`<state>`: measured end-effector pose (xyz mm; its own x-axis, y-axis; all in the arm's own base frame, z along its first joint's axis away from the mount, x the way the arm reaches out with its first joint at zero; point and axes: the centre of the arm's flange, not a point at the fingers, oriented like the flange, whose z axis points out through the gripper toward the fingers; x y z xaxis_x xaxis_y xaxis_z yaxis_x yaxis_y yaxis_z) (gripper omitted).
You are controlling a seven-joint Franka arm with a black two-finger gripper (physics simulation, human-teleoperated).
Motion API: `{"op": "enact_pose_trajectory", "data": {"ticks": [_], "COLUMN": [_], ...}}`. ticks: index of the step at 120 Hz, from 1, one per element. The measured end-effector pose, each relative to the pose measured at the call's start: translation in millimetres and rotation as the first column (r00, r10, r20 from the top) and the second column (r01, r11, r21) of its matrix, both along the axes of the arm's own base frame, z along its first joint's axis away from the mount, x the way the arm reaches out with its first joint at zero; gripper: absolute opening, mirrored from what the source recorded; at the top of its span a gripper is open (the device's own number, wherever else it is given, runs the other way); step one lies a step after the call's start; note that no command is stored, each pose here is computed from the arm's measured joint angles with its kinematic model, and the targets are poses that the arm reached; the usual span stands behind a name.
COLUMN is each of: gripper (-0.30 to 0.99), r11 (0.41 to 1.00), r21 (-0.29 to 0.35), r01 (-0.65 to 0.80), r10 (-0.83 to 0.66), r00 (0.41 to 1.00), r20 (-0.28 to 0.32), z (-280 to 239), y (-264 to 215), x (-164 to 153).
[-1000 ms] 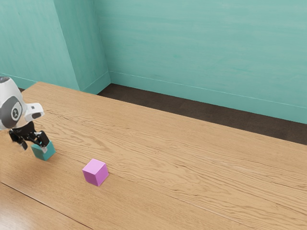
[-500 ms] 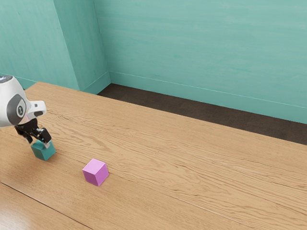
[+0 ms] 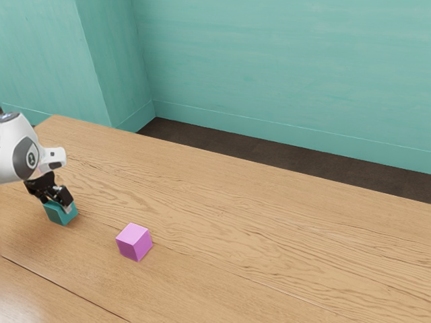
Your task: Pick up the blue block with one arm, and put the blue block on the pink block with one arm
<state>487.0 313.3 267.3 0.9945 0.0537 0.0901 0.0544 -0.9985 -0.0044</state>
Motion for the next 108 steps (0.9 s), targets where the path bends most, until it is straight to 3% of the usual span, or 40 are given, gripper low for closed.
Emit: {"op": "enact_pose_trajectory", "data": {"ticks": [30, 72, 93, 108], "gripper": [0.69, 0.42, 0.41, 0.41], "r11": [1.000, 1.000, 0.994, 0.982], "r21": [-0.017, -0.013, 0.065, 0.081], "r01": [0.006, 0.014, 0.085, 0.171], "r10": [-0.006, -0.014, -0.092, -0.182], "r00": [1.000, 1.000, 0.989, 0.969], "r20": [-0.006, 0.002, 0.119, 0.167], "z": [-8.9, -4.3, 81.5, 126.5], "y": [-1.1, -2.0, -41.4, -120.2], "x": [-0.5, 0.8, 23.4, 36.9]}}
